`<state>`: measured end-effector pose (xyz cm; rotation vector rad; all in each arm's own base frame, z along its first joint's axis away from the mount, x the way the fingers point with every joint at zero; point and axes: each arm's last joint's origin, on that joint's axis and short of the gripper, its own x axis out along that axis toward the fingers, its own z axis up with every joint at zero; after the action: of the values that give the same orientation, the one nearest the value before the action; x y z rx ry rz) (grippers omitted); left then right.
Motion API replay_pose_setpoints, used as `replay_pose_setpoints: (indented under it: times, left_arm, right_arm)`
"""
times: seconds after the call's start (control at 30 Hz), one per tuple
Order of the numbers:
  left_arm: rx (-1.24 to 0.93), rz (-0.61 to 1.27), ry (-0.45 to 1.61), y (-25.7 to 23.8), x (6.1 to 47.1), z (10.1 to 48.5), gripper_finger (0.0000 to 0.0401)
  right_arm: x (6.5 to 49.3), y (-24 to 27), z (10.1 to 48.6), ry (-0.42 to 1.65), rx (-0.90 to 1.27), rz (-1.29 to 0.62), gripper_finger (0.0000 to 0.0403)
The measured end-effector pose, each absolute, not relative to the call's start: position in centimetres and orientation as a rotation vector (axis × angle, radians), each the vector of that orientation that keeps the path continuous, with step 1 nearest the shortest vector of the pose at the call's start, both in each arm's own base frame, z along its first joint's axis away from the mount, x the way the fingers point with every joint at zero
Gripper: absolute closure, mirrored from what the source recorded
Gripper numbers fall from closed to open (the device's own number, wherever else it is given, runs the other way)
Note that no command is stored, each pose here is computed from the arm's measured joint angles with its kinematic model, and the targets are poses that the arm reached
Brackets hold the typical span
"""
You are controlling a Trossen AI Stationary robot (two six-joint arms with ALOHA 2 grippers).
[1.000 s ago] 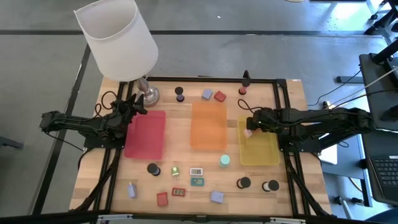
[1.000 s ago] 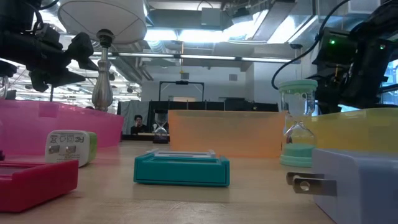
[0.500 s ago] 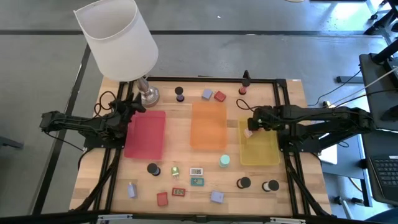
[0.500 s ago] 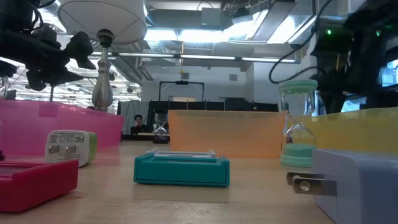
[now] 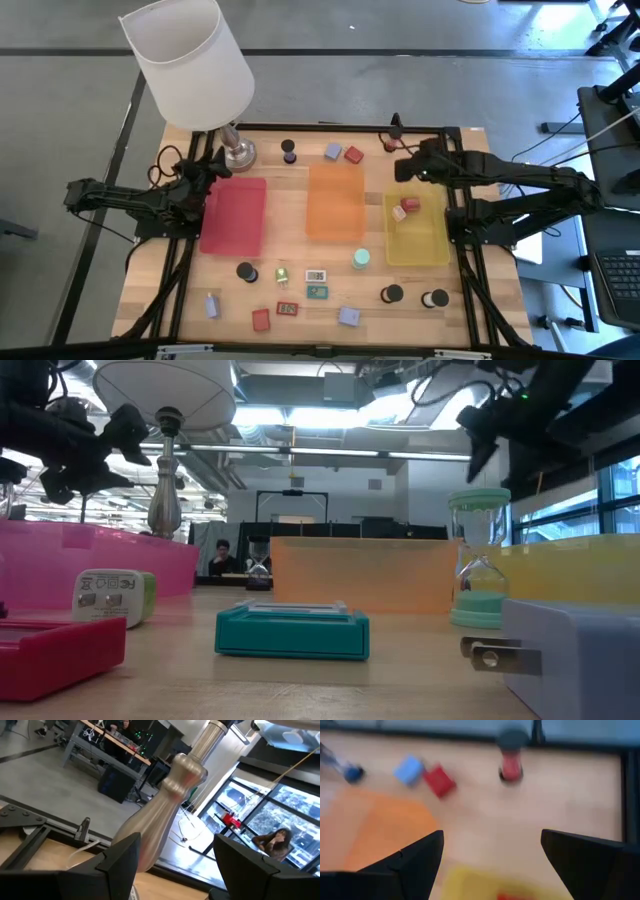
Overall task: Pick & Place Office items
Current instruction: Put the red hourglass into the orange bin
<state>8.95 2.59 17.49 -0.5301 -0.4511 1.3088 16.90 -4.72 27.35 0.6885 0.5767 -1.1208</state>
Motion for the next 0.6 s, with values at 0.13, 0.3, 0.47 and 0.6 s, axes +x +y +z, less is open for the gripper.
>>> replay_pose_setpoints:
  times: [0.13,0.3,0.47,0.6]
  left_arm:
    - [-0.554,1.277,-0.469,2.6,9.0,17.7,0.0155]
    - [-0.576,1.241,-0.485,2.5,9.1,17.9,0.0155]
    - [-0.587,1.225,-0.495,2.5,9.1,18.0,0.0155]
    - [-0.593,1.185,-0.489,2.5,9.2,18.1,0.0155]
  right_arm:
    - [17.7,-6.0,27.5,0.517,0.710,-1.119,0.0065]
    - [18.2,-8.8,27.1,0.479,0.780,-1.172,0.0064]
    - [18.7,-11.6,25.9,0.521,0.849,-1.162,0.0051]
    - [19.3,-13.8,24.7,0.568,0.812,-1.150,0.0033]
